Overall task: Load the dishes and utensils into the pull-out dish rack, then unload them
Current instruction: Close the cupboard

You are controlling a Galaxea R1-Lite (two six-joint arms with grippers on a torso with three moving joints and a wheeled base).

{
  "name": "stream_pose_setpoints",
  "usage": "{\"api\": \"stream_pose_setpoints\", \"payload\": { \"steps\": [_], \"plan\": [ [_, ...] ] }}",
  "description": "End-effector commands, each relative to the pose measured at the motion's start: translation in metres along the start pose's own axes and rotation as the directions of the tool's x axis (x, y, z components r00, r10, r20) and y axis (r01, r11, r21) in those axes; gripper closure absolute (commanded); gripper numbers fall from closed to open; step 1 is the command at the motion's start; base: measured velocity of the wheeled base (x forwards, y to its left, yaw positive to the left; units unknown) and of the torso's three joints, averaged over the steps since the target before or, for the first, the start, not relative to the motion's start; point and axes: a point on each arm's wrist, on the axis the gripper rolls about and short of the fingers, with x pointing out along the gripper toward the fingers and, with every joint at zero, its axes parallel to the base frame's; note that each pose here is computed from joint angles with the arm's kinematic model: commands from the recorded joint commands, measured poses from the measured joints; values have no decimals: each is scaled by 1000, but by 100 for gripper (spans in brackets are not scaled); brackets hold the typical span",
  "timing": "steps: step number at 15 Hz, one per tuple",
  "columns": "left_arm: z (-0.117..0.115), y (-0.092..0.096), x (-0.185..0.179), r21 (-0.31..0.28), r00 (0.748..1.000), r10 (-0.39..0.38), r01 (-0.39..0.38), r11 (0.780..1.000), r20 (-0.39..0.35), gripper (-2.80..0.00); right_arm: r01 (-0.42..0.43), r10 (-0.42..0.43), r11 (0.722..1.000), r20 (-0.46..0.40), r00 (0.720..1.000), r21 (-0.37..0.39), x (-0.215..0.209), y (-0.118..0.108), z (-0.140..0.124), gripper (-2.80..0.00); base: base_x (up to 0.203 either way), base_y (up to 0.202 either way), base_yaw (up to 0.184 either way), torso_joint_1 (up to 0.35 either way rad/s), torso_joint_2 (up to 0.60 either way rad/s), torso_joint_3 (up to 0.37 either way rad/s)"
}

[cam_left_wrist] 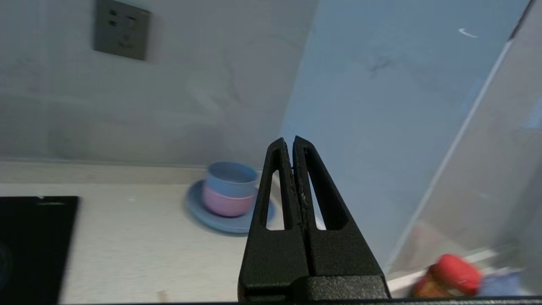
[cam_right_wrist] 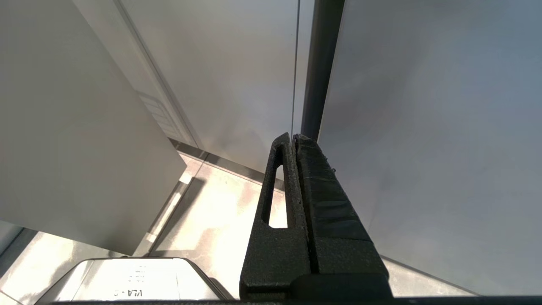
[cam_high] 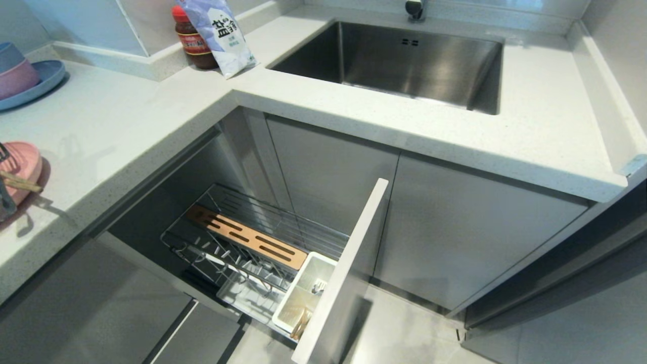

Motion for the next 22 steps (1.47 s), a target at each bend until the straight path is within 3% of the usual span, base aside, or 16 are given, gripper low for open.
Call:
{"api": "stream_pose_setpoints", "payload": {
  "steps": [1,3,5,7,11,12,14,16,18,20,22],
  "plan": [
    [-6,-35,12,-71,991,-47,38,997,-123,0,-1,1,1000,1,1000,0,0,0,0,0,0,0,0,0,0,0],
    [-27,-73,3,-144,960,-114,78,986,-258,0,0,0,1000,1,1000,0,0,0,0,0,0,0,0,0,0,0],
    [-63,-109,-11,-164,908,-169,113,980,-383,0,0,0,1000,1,1000,0,0,0,0,0,0,0,0,0,0,0],
    [-83,-140,-40,-201,832,-274,199,959,-483,0,0,0,1000,1,1000,0,0,0,0,0,0,0,0,0,0,0],
    [-110,-181,-117,-258,638,-458,386,886,-619,0,0,0,1000,1,1000,0,0,0,0,0,0,0,0,0,0,0],
    [-120,-187,-135,-249,592,-476,426,870,-650,0,-2,2,1000,1,1000,0,0,0,0,0,0,0,0,0,0,0],
    [-129,-191,-158,-227,525,-491,488,843,-695,0,0,0,1000,1,1000,0,0,0,0,0,0,0,0,0,0,0],
    [-135,-193,-173,-200,469,-490,540,818,-735,0,0,0,1000,1,1000,0,0,0,0,0,0,0,0,0,0,0],
    [-138,-194,-201,-197,385,-507,613,765,-771,0,-1,1,1000,1,1000,0,0,0,0,0,0,0,0,0,0,0],
    [-150,-194,-223,-157,314,-480,682,714,-819,0,0,0,1000,1,1000,0,0,0,0,0,0,0,0,0,0,0],
    [-158,-196,-244,-167,249,-470,714,680,-847,0,0,0,1000,1,1000,0,0,0,0,0,0,0,0,0,0,0]
  ]
}}
